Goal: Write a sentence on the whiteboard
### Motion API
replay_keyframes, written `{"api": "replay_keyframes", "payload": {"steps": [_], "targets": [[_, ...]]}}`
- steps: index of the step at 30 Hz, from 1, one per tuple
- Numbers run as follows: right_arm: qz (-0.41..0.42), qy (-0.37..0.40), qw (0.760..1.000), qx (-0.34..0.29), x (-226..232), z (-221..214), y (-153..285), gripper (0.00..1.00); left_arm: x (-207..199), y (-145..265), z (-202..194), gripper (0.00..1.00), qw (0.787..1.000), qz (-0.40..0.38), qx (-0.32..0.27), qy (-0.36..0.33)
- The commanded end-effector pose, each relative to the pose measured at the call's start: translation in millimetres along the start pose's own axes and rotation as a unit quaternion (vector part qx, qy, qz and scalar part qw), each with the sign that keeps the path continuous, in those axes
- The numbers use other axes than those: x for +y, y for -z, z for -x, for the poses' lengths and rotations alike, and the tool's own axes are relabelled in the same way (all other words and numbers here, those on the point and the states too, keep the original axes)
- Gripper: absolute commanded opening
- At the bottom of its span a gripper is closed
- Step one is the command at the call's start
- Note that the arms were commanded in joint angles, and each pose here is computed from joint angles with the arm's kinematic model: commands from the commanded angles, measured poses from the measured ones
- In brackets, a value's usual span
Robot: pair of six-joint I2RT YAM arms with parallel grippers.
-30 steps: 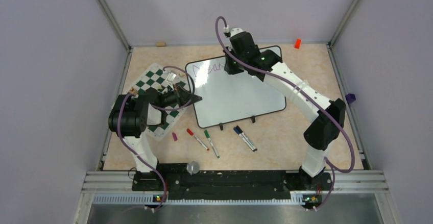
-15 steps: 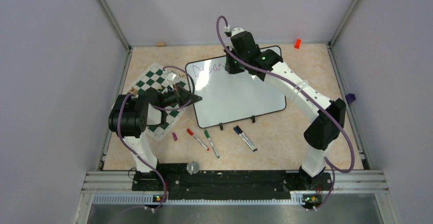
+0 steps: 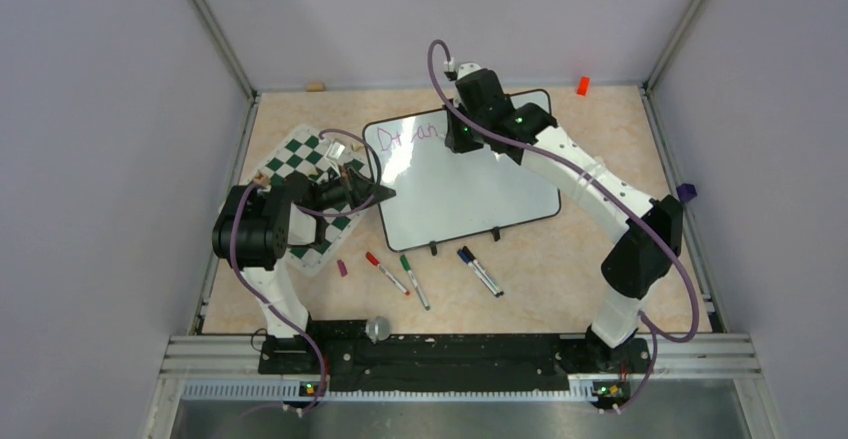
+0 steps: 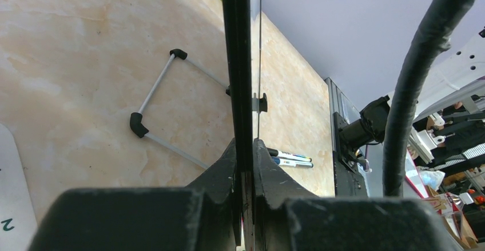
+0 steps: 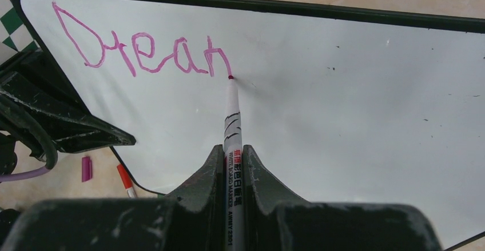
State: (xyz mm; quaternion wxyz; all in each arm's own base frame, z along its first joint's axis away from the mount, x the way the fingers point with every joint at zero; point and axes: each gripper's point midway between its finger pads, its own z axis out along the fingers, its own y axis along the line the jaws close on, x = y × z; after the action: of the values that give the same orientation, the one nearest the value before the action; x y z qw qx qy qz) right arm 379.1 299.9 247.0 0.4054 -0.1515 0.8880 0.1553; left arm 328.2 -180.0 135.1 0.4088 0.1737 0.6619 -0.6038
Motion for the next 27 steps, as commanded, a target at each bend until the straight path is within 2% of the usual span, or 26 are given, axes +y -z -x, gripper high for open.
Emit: {"api": "replay_keyframes", "payload": {"steps": [1, 14, 27], "targets": [[-0.027, -0.012, 0.999, -0.012, -18.2, 7.7, -0.9, 0.00, -9.6, 0.4, 0.7, 0.00, 0.995, -0.036, 0.012, -0.097], [-0.028, -0.003, 0.999, -0.035, -15.9, 35.9, -6.3, 0.00, -9.6, 0.2, 0.8, 0.00, 0.994, -0.037, 0.013, -0.098], [-0.050, -0.013, 0.998, -0.035, -30.6, 39.2, -6.9, 0.00, -9.1, 0.4, 0.9, 0.00, 0.994, -0.037, 0.013, -0.098]]}}
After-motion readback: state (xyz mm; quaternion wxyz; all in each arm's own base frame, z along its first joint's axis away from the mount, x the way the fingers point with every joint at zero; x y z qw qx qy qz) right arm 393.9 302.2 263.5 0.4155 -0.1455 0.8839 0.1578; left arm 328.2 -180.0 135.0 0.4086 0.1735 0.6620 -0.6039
